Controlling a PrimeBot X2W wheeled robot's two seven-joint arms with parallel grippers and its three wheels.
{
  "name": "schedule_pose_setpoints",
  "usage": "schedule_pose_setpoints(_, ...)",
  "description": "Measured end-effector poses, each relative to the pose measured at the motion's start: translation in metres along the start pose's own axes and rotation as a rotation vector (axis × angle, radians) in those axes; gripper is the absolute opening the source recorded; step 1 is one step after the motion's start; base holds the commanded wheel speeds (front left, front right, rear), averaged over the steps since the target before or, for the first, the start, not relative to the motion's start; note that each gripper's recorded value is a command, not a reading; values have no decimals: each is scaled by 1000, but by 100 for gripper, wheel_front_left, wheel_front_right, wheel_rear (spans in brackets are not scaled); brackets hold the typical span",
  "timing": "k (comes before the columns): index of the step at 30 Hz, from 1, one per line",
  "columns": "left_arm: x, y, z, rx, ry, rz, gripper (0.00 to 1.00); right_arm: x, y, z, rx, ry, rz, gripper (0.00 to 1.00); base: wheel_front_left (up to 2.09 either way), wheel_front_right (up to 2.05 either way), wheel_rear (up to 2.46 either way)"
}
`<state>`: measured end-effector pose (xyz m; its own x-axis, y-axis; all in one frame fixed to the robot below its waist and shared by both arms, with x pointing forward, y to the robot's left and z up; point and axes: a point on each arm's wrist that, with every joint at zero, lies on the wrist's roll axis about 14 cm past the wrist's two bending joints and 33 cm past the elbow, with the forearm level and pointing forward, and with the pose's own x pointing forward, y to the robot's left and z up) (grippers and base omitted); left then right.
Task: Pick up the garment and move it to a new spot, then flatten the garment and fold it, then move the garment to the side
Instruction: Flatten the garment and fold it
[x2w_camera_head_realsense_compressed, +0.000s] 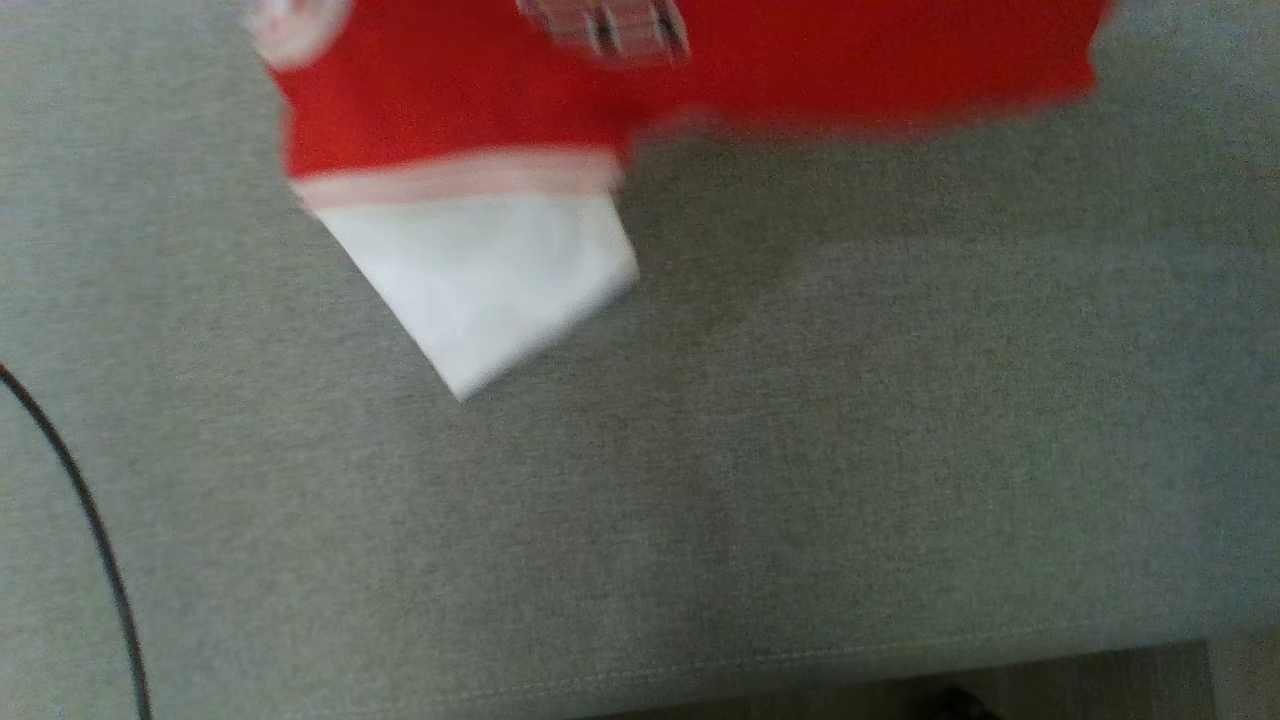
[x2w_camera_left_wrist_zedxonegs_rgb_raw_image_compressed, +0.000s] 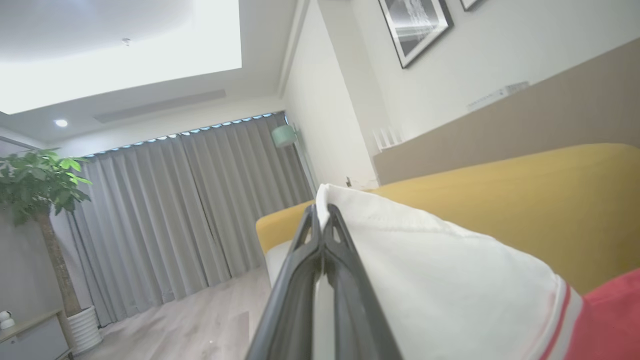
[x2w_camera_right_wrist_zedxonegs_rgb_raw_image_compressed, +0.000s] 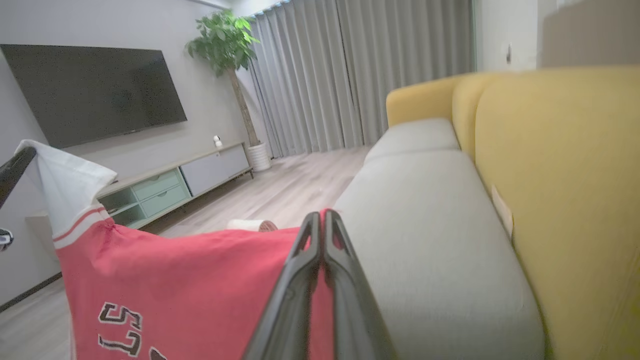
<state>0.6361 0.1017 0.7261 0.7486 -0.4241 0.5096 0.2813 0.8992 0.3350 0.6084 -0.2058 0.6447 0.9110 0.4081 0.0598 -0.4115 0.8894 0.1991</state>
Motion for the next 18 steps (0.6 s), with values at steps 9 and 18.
schedule_pose_setpoints(9,62,11,68,80,-275,27,0,35,-26,48,-249,-185,-53,0,0,0,0)
schedule_pose_setpoints(18,-8,-35,-55,-107,-42,-18,0,47,-26,-74,-179,-31,12,0,0,0,0)
